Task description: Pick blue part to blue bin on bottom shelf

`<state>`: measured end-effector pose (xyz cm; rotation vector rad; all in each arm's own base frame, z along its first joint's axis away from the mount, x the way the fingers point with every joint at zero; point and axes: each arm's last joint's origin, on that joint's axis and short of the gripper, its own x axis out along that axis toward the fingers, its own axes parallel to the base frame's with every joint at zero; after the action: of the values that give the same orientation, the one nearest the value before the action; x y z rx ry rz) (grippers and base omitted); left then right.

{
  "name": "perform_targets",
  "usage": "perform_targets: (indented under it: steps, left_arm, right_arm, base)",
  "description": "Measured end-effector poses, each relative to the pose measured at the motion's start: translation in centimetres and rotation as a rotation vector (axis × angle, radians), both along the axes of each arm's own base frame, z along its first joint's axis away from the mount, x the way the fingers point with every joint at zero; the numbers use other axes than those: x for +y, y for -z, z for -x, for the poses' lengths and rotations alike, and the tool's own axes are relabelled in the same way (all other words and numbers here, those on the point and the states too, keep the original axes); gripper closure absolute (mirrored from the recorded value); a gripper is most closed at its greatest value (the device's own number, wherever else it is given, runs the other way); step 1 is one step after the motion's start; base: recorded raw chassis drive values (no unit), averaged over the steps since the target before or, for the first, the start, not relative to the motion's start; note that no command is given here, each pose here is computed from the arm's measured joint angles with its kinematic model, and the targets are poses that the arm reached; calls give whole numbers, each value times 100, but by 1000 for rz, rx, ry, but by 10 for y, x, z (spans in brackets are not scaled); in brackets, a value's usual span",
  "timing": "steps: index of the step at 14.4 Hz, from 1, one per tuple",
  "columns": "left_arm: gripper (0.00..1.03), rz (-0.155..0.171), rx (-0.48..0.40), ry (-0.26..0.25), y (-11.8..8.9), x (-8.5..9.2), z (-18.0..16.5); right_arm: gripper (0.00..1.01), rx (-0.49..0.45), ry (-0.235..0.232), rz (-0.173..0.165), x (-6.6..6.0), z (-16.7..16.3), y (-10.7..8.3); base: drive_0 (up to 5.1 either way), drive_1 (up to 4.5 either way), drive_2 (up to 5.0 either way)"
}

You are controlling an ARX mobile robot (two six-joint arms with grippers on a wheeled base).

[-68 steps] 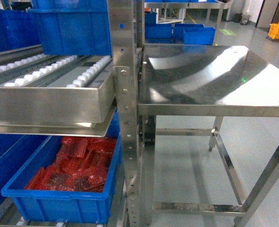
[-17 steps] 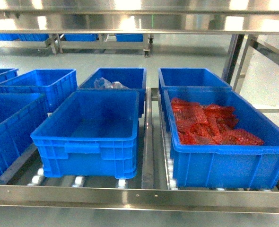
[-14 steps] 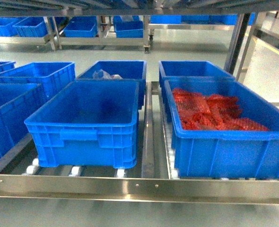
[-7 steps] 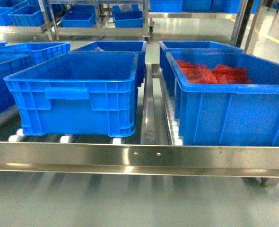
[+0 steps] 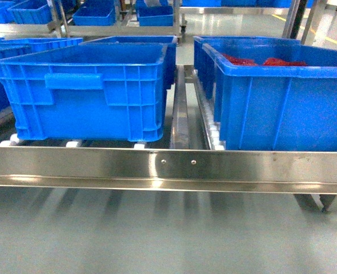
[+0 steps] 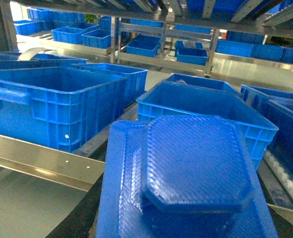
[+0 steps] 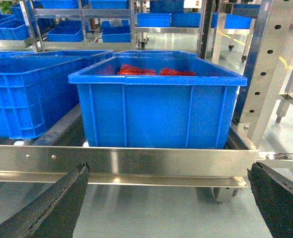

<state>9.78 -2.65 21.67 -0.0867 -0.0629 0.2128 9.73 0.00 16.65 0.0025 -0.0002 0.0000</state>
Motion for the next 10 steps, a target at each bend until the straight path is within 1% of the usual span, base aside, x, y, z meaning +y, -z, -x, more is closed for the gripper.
perform_targets:
  steps: [3, 10]
  left_arm:
    - [60, 4, -8, 0, -1, 0, 0]
    - [60, 2, -4, 0, 0, 0, 0]
  right_arm:
    - [3, -5, 0, 0, 0, 0, 0]
    - [3, 0, 0, 0, 0, 0, 0]
  base:
    - [0, 0, 0]
    - [0, 0, 0]
